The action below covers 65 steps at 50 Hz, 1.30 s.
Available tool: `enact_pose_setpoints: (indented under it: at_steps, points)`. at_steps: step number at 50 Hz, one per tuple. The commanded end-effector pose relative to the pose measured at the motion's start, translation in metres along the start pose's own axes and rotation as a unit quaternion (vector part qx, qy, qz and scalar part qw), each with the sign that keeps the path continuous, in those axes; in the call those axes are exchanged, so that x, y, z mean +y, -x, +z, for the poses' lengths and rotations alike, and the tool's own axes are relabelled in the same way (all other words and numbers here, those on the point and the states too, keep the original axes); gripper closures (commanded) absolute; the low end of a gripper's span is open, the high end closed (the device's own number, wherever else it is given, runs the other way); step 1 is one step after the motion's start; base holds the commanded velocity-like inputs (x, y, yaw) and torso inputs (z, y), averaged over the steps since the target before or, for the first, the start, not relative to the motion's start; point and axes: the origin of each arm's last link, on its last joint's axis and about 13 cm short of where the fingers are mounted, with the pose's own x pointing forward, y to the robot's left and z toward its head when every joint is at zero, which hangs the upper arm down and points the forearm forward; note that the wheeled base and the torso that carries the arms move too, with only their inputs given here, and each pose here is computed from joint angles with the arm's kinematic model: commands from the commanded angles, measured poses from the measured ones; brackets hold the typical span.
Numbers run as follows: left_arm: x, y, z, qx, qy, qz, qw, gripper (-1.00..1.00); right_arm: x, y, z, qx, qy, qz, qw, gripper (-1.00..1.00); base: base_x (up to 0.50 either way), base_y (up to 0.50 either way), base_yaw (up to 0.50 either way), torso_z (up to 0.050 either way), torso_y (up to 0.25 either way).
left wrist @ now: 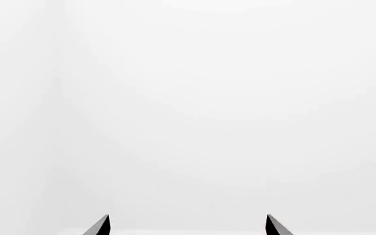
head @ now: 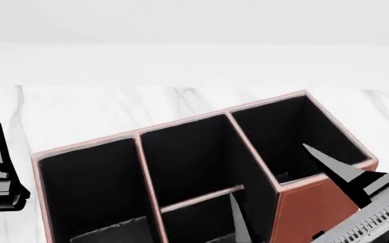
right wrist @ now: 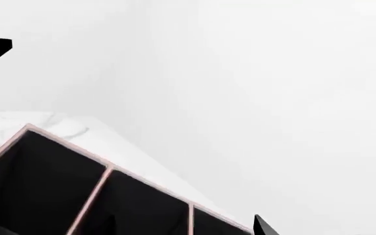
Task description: Pick up the book and place it in the front compartment of the caddy.
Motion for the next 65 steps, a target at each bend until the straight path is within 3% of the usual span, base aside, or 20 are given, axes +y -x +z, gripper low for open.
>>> enact_pose_setpoints:
  at_steps: [1,10,12,23,36,65]
  points:
    - [0.003,-0.001,0.001,-0.008,0.001,0.006,1.0,-1.0,-0.007,0.019,-0.005,0.057,0.029,0.098,0.993,-1.0,0.0,0.0,0.0,0.0,0.0]
    - [0.003,-0.001,0.001,-0.007,0.001,0.007,1.0,-1.0,-0.005,0.037,-0.004,0.116,0.042,0.203,0.971,-1.0,0.0,0.0,0.0,0.0,0.0]
    - [0.003,-0.001,0.001,-0.007,0.001,0.007,1.0,-1.0,-0.003,0.039,-0.006,0.121,0.065,0.208,0.968,-1.0,0.0,0.0,0.0,0.0,0.0]
    - [0.002,-0.001,0.0,-0.006,0.002,0.005,1.0,-1.0,0.004,0.052,-0.007,0.177,0.074,0.275,0.942,-1.0,0.0,0.0,0.0,0.0,0.0]
    - [0.002,-0.001,-0.001,-0.005,0.002,0.005,1.0,-1.0,0.009,0.055,-0.007,0.202,0.077,0.315,0.924,-1.0,0.0,0.0,0.0,0.0,0.0]
    - [0.004,-0.001,0.0,-0.005,0.001,0.01,1.0,-1.0,0.017,0.05,-0.023,0.242,0.07,0.345,0.904,-1.0,0.0,0.0,0.0,0.0,0.0]
